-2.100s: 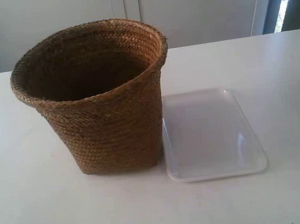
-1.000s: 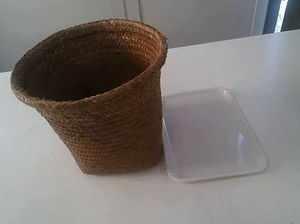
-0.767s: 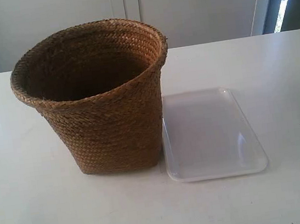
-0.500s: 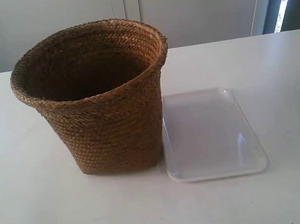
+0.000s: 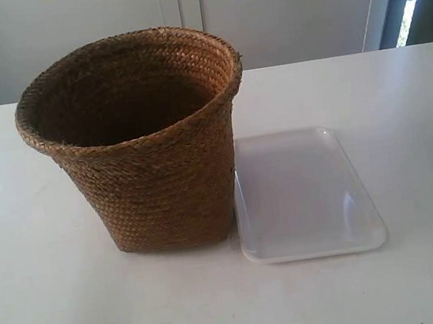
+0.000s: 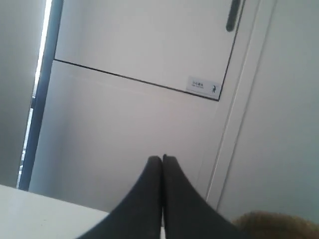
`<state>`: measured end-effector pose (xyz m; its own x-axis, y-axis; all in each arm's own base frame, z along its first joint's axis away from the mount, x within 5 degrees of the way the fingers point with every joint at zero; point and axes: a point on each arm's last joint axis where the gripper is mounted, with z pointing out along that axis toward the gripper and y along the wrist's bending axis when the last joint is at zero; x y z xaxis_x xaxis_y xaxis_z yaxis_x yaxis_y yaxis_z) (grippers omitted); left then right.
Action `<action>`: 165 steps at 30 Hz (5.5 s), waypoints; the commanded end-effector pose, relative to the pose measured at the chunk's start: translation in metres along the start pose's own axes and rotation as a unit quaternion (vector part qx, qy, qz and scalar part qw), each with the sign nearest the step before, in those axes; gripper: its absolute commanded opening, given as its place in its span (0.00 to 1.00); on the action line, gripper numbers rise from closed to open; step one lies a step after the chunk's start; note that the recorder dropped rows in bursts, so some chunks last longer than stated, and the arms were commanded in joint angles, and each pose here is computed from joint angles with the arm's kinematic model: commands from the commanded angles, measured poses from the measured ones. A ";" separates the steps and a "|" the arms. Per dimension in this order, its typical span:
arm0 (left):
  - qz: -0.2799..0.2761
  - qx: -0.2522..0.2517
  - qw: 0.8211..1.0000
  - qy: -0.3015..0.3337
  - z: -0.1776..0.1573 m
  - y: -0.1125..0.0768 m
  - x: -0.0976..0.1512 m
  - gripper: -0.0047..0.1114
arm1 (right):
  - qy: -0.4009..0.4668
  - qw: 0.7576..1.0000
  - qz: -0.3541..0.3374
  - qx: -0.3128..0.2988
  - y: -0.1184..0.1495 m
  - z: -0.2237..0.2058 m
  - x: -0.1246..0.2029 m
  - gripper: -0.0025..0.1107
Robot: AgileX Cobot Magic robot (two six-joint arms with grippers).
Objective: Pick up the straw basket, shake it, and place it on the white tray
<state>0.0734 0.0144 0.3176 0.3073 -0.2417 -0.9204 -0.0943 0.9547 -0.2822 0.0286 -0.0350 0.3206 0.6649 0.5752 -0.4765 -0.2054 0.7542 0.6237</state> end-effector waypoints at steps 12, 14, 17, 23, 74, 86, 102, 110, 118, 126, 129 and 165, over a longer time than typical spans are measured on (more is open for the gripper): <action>0.054 0.131 0.902 0.407 0.156 -0.048 0.017 0.04 | 0.584 0.759 -0.259 -0.129 0.061 0.144 0.164 0.02; 0.059 0.158 0.893 0.417 0.157 -0.055 0.005 0.04 | 0.635 0.715 -0.266 -0.125 0.060 0.156 0.181 0.02; 0.080 0.216 0.865 0.446 0.157 -0.069 -0.013 0.04 | 0.694 0.653 -0.293 -0.080 0.059 0.181 0.195 0.02; 0.013 0.232 0.811 0.537 0.184 -0.077 -0.003 0.04 | 0.770 0.589 -0.239 -0.042 0.077 0.208 0.204 0.02; -0.032 0.169 0.744 0.645 0.254 -0.064 0.055 0.63 | 0.838 0.543 -0.061 -0.004 0.049 0.215 0.309 0.58; -0.055 0.171 0.716 0.675 0.272 -0.064 0.115 0.60 | 0.839 0.540 -0.059 0.029 0.018 0.208 0.351 0.58; -0.041 0.178 0.727 0.662 0.277 -0.077 0.131 0.04 | 0.835 0.546 -0.060 0.034 0.009 0.207 0.362 0.02; 0.017 0.198 0.803 0.563 0.271 -0.089 0.065 0.04 | 0.773 0.626 -0.104 -0.012 0.043 0.234 0.317 0.02; 0.044 0.216 0.861 0.459 0.247 -0.101 -0.007 0.04 | 0.684 0.683 -0.228 -0.117 0.112 0.239 0.251 0.02; 0.067 0.230 0.876 0.418 0.209 -0.110 -0.002 0.04 | 0.663 0.678 -0.281 -0.147 0.146 0.215 0.241 0.02; 0.066 0.225 0.890 0.392 0.191 -0.110 0.001 0.04 | 0.653 0.688 -0.292 -0.124 0.143 0.203 0.240 0.02; 0.043 0.171 0.930 0.324 0.112 -0.089 0.070 0.04 | 0.571 0.780 -0.198 -0.161 0.064 0.077 0.235 0.02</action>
<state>0.2034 -0.0714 0.3077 -0.3655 -0.0512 -0.9294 0.3018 0.9380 -0.1703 0.2236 0.1232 0.2971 -0.3366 0.0247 -0.9413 -0.4343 0.8829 0.1785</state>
